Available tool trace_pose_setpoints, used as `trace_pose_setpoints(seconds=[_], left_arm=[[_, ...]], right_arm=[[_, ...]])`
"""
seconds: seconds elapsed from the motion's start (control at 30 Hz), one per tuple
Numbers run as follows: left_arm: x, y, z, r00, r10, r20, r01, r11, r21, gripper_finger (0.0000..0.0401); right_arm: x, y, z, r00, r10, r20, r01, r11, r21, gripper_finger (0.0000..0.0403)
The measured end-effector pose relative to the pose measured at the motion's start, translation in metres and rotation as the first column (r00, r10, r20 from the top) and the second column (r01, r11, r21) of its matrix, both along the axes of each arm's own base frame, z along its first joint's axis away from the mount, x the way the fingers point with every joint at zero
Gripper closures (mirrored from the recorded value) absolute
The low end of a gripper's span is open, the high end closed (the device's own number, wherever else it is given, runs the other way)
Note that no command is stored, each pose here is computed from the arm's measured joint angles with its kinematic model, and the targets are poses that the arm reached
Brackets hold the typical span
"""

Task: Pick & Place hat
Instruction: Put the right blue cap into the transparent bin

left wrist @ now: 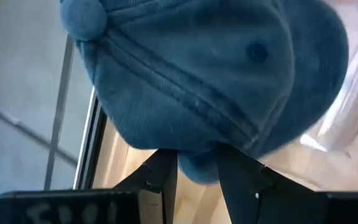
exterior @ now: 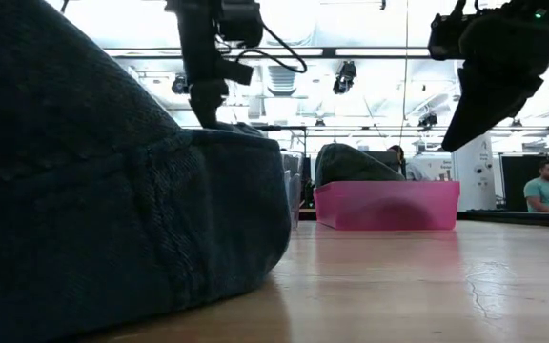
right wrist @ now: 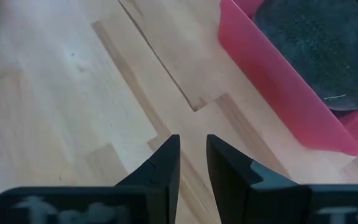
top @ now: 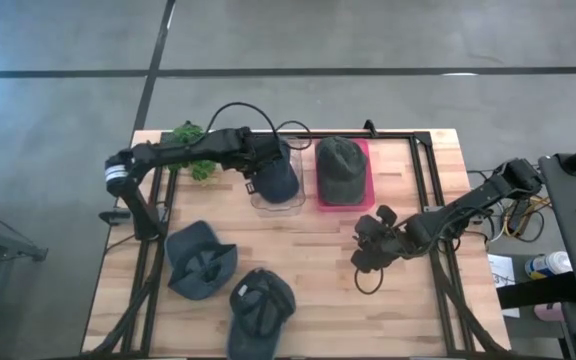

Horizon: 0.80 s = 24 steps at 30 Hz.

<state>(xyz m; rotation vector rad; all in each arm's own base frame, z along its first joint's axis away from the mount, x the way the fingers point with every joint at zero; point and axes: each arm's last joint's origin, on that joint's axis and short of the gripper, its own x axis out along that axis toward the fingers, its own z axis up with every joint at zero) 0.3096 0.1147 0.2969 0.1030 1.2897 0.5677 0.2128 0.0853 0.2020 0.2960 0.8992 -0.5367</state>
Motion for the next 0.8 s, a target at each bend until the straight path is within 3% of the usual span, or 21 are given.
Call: trace_pose_setpoints(seconds=[0.13,0.37,0.47,0.6,0.8], left_arm=[[0.0,0.015,-0.006,0.995,-0.102,0.012,0.102,0.995,-0.019,0.0301],[-0.003,0.042,-0.01,0.959,-0.281,-0.041,0.283,0.956,0.073,0.0328],[0.0,0.056,-0.01,0.95,-0.313,0.019,0.307,0.941,0.139,0.0334],[0.001,0.068,-0.015,0.936,-0.33,0.125,0.312,0.939,0.143,0.0336],[-0.008,0.069,-0.042,0.95,-0.31,0.026,0.307,0.948,0.087,0.0337]], right_arm=[[0.0,0.0,0.0,1.0,-0.02,0.008,0.02,1.0,0.013,0.0329],[0.0,0.0,0.0,0.999,-0.036,0.013,0.036,0.999,0.02,0.0334],[0.0,-0.001,0.0,0.997,-0.072,0.032,0.071,0.997,0.017,0.0332],[0.001,-0.004,0.0,0.992,-0.119,0.046,0.117,0.992,0.035,0.0335],[0.001,-0.005,0.0,0.99,-0.135,0.046,0.133,0.99,0.051,0.0336]])
